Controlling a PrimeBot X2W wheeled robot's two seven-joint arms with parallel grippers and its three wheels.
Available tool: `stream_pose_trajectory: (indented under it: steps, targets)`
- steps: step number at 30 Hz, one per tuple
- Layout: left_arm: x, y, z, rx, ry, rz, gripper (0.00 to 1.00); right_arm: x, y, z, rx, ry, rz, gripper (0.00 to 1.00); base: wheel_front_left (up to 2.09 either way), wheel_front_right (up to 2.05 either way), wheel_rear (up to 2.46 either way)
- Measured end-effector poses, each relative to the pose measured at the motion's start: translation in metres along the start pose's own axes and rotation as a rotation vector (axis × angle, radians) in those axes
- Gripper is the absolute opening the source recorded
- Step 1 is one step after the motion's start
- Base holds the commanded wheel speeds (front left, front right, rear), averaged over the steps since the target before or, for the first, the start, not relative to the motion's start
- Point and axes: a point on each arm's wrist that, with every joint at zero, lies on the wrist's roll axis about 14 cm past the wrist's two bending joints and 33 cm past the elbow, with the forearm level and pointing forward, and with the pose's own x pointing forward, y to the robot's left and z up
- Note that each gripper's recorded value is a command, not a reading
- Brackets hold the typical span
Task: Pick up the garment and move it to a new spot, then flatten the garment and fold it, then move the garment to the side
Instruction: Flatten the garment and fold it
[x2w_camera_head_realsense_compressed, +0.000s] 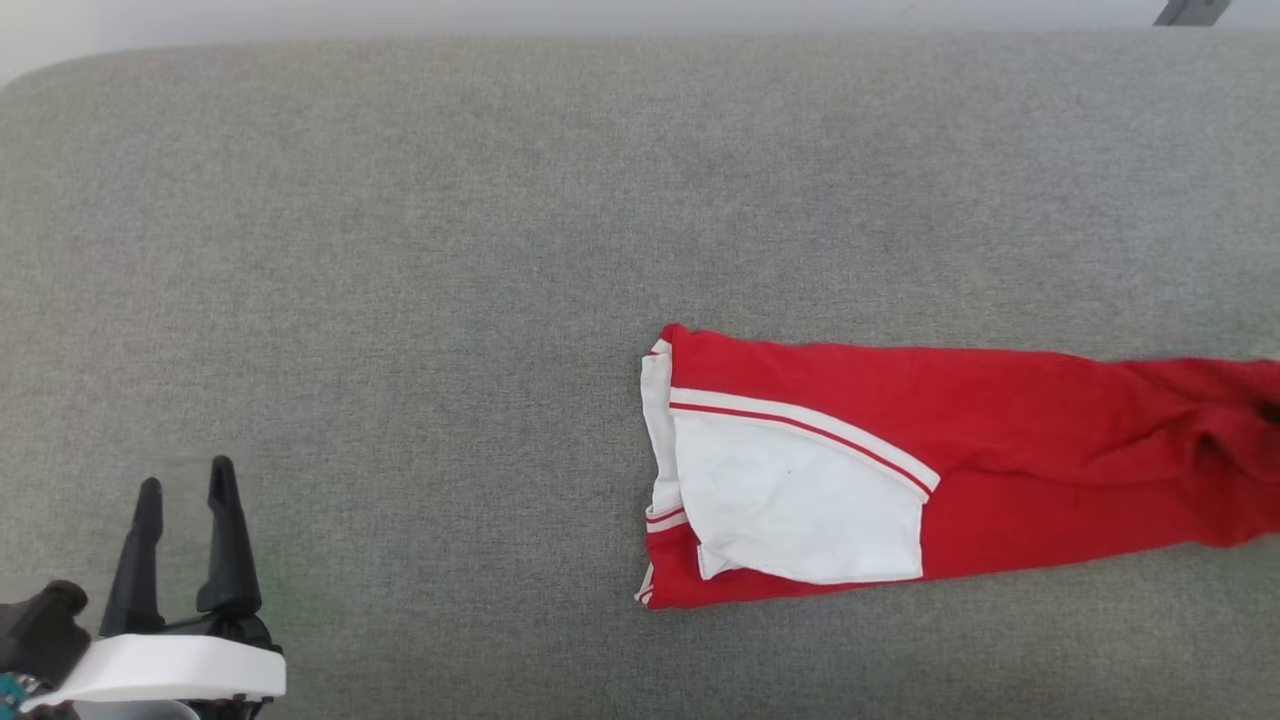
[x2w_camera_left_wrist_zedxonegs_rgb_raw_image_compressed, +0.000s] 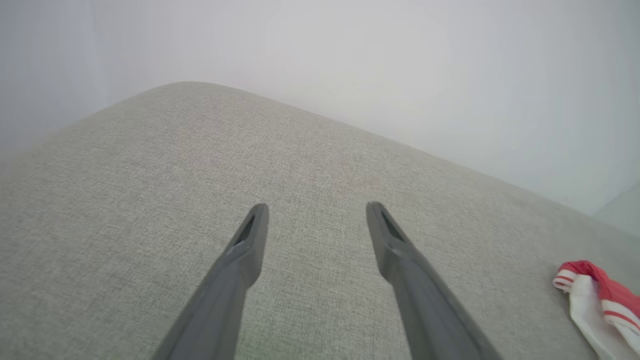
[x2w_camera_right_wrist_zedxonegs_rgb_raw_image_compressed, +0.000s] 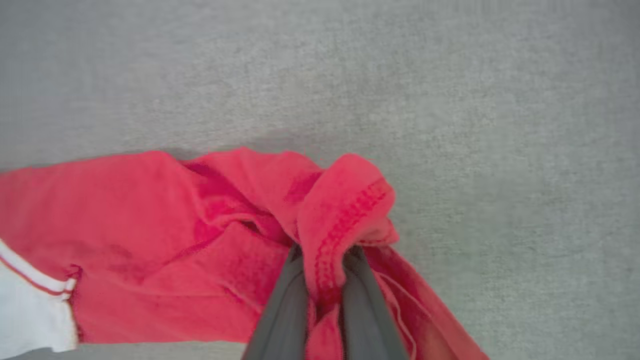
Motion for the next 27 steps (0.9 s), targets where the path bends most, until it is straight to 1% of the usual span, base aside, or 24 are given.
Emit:
stream_pose_trajectory:
  steps: [5, 11, 17, 20, 23, 27]
  targets:
    - [-0.007, -0.007, 0.001, -0.004, -0.003, -0.019, 1.0, -0.01, 0.049, -0.005, -0.053, -0.012, 0.154, 0.0, 0.0, 0.0, 0.0]
    - [-0.014, -0.01, 0.005, -0.007, -0.015, -0.025, 1.0, -0.016, 0.131, -0.017, -0.167, -0.011, 0.366, 0.0, 0.0, 0.0, 0.0]
    - [-0.024, -0.01, 0.007, -0.014, -0.021, -0.021, 1.0, -0.011, 0.206, -0.037, -0.281, 0.033, 0.528, 0.0, 0.0, 0.0, 0.0]
    - [-0.03, -0.007, 0.009, -0.015, -0.024, -0.01, 1.0, -0.006, 0.238, -0.044, -0.328, 0.051, 0.585, 0.0, 0.0, 0.0, 0.0]
    - [-0.035, -0.004, 0.012, -0.02, -0.034, 0.0, 1.0, 0.001, 0.261, -0.052, -0.372, 0.074, 0.615, 0.0, 0.0, 0.0, 0.0]
    - [-0.042, 0.0, 0.015, -0.034, -0.043, 0.019, 1.0, 0.009, 0.274, -0.062, -0.408, 0.105, 0.621, 0.0, 0.0, 0.0, 0.0]
